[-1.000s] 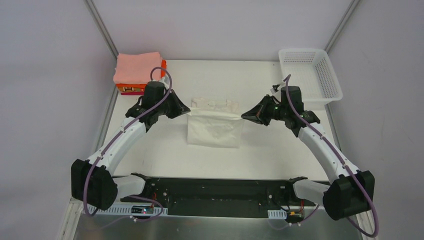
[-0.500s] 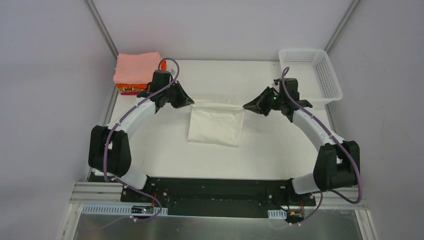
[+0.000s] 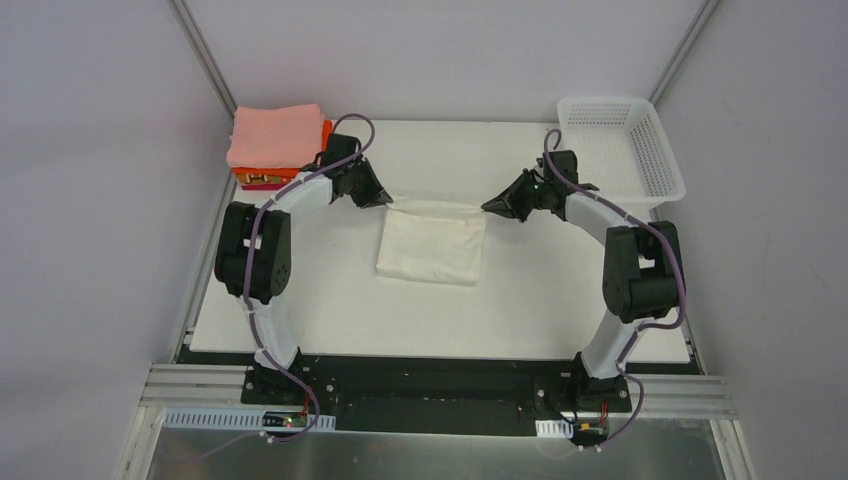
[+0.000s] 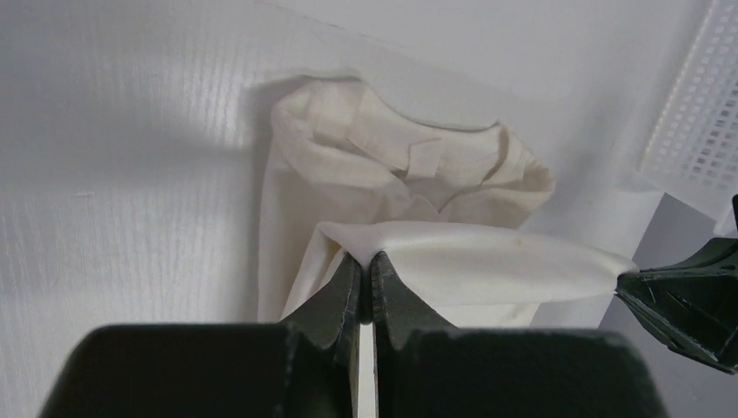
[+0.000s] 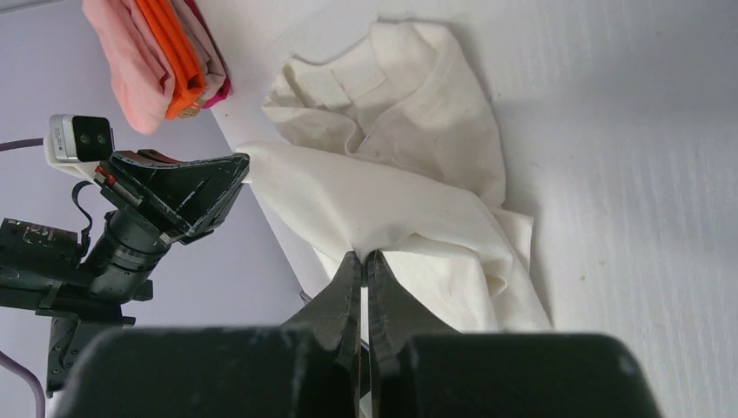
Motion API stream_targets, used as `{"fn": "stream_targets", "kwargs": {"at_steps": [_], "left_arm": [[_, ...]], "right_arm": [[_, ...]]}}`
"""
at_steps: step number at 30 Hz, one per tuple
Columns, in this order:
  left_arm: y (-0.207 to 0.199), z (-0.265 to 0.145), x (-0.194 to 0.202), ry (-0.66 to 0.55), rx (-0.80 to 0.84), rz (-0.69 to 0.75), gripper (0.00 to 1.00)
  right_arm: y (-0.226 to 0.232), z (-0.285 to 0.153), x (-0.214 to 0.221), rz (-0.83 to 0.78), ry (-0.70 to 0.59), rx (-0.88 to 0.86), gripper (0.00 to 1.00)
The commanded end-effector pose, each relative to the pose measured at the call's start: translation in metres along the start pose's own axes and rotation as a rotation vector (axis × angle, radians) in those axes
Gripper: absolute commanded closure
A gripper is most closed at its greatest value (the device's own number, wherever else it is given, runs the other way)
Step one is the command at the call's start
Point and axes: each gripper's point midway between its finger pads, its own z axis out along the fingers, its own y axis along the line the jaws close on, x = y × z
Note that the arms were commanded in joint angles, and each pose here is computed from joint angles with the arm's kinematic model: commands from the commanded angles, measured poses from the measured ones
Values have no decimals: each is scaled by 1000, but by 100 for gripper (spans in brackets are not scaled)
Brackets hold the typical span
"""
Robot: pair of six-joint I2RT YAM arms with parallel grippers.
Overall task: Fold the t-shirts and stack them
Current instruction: Fold the long partially folded tshirt into a neat square, then smooth out wrinkles on the folded tshirt
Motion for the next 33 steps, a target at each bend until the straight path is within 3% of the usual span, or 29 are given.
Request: {"fn": "stream_targets", "kwargs": {"at_steps": [1,8,10,11,13,18,19,24,28,33], "left_arm": [[12,10,-33,-83,-49,13,100],[26,23,-37,-88,-97,-6,100],[27,25,-37,-84,-96,-9,91],[26,25,-37,-84,-94,-8,81],[21,22,-40,-87,-78,1,63],[-4,-11,-50,-138,-22,22,7],[-9,-20,-51,-152,-10,20,2],[-54,-43,-28,-136,93,99,1],[-73,-24,-8,-38,154,121,1],[-63,9,-2,33,137,91,1]], "right_arm": [[14,6,-35,-46,-84,-28,100],[-3,33,-48,-24,-74,11,100],[-5,37,-52,-23,-79,18,100],[-6,38,-54,-22,-84,23,97],[-3,38,-58,-24,-91,27,78],[10,15,-66,-47,-151,75,5],[13,8,-66,-46,-171,80,1],[31,-10,-40,-114,-200,65,0],[44,4,-26,-119,-150,7,0],[54,32,-31,-89,-92,-40,0]]}}
